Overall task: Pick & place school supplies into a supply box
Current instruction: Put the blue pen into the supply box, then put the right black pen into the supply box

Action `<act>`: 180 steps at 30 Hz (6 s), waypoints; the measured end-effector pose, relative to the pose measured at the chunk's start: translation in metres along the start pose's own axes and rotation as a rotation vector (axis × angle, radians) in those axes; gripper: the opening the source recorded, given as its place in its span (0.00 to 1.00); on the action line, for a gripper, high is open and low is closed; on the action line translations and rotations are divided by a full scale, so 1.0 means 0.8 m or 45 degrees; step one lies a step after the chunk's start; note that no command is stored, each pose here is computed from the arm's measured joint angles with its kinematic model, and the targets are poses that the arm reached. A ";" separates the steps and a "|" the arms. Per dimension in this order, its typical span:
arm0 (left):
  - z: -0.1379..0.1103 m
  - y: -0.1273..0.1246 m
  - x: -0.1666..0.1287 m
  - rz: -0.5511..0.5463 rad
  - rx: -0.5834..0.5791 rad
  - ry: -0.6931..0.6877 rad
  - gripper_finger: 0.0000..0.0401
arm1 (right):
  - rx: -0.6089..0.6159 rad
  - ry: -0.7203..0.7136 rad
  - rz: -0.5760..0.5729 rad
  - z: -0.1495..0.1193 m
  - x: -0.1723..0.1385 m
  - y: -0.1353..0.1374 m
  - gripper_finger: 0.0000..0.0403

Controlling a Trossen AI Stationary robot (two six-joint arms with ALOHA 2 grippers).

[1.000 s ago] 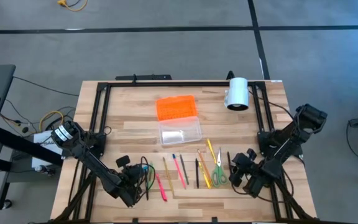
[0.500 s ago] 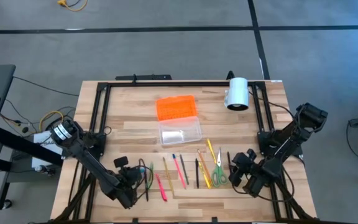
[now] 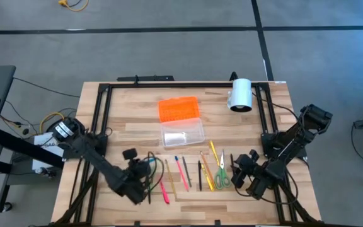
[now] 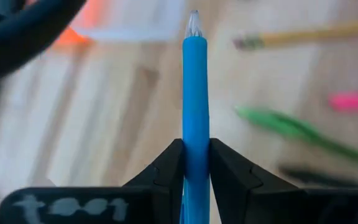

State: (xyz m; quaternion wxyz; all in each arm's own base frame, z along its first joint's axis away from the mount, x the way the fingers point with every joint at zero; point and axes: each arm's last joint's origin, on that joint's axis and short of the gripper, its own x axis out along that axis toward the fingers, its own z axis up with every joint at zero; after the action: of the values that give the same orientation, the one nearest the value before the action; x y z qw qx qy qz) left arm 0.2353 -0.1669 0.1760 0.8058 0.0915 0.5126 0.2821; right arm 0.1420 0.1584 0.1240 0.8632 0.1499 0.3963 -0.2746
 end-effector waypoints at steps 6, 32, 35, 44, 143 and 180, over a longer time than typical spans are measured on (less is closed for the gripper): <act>0.052 0.024 0.042 0.064 -0.004 -0.086 0.14 | -0.031 -0.014 -0.003 0.001 0.000 0.000 0.30; 0.171 0.133 0.152 -0.273 -0.013 -0.259 0.14 | -0.040 -0.015 -0.082 0.008 0.006 -0.007 0.30; 0.172 0.136 0.155 -0.291 -0.029 -0.251 0.15 | -0.052 -0.013 -0.090 0.010 0.008 -0.007 0.30; 0.173 0.136 0.157 -0.296 -0.010 -0.258 0.29 | -0.045 -0.011 -0.080 0.011 0.008 -0.006 0.30; -0.046 -0.010 -0.090 0.080 0.125 -0.838 0.39 | -0.126 0.667 -0.083 0.035 0.019 0.023 0.09; -0.046 -0.010 -0.090 0.081 0.127 -0.838 0.39 | -0.128 0.570 -0.092 0.038 0.020 0.024 0.08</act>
State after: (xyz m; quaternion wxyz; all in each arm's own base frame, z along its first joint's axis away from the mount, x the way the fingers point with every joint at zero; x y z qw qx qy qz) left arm 0.1833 -0.2185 0.2113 0.9134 0.2330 0.2350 0.2369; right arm 0.1801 0.1538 0.1321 0.7497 0.1496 0.5962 -0.2453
